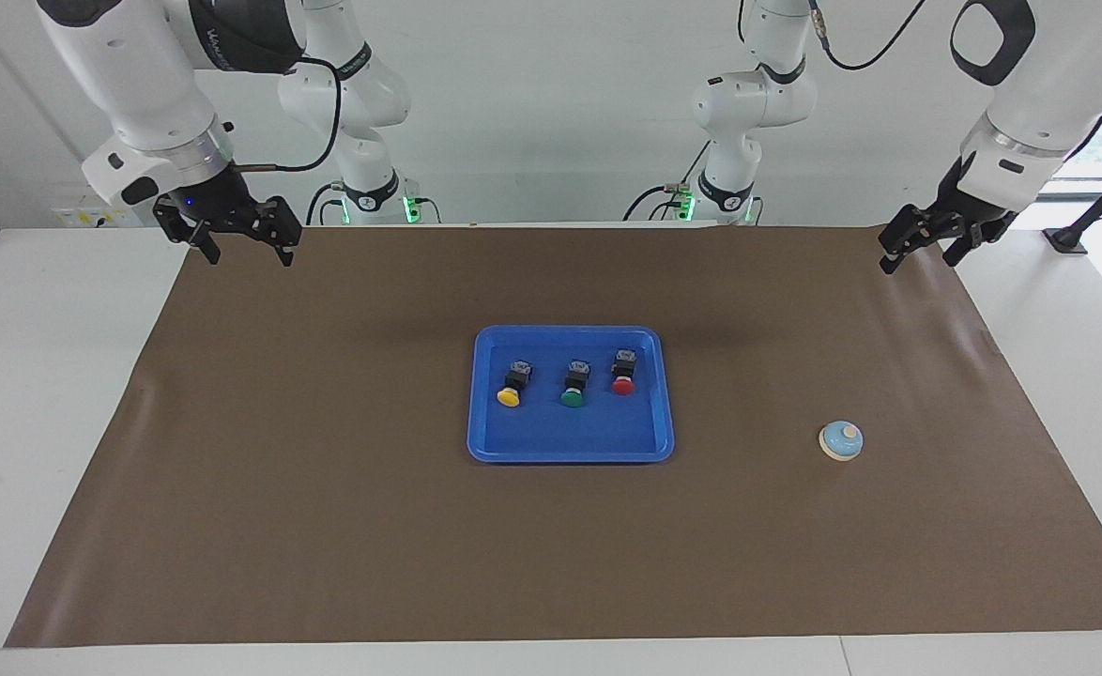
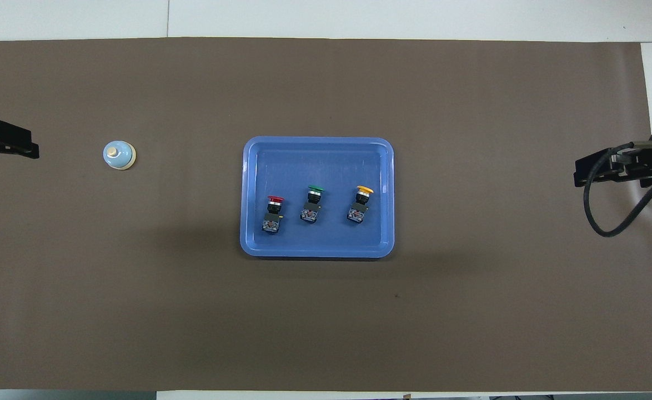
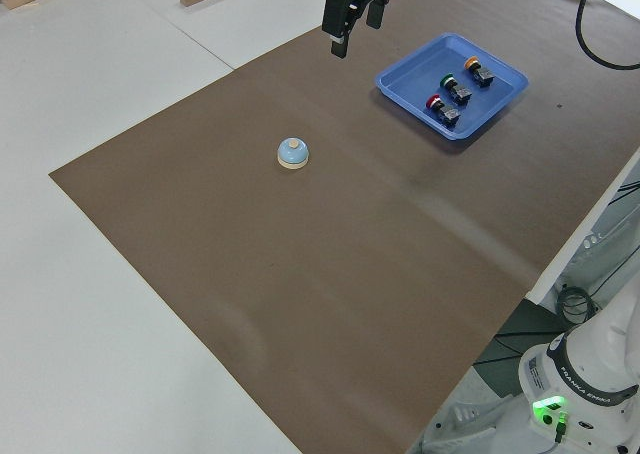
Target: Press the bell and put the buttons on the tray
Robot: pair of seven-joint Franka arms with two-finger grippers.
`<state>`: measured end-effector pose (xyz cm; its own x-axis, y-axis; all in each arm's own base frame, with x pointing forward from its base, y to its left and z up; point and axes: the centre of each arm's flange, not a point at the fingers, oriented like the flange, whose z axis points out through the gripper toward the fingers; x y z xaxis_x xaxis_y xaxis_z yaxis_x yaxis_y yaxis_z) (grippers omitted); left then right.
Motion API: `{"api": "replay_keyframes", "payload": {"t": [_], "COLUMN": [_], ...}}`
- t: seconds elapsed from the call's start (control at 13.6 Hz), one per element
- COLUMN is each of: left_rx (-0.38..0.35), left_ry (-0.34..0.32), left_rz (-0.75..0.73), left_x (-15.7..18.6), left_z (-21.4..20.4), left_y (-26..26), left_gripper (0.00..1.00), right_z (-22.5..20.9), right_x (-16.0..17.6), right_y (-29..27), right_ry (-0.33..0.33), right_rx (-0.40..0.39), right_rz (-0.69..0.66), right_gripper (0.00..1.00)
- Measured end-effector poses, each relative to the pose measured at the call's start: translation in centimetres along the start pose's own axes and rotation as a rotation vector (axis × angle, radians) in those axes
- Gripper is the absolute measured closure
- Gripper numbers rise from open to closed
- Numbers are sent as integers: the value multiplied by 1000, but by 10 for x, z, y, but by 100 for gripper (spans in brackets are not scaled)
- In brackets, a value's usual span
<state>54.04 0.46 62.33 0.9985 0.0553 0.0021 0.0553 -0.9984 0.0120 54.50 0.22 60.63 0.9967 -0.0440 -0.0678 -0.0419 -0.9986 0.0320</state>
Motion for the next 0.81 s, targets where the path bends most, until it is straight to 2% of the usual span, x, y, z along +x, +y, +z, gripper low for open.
{"api": "replay_keyframes", "payload": {"t": [0.29,0.81], "left_rx": [1,3], "left_ry": [0,-50], "left_rz": [5,22], "left_x": [-5,-6], "left_z": [-1,10], "left_y": [3,12], "left_gripper": [0,0], "right_z": [0,0], "right_x": [0,0], "right_y": [0,0], "right_ry": [0,0], "right_rx": [0,0], "right_rz": [0,0], "right_gripper": [0,0]}}
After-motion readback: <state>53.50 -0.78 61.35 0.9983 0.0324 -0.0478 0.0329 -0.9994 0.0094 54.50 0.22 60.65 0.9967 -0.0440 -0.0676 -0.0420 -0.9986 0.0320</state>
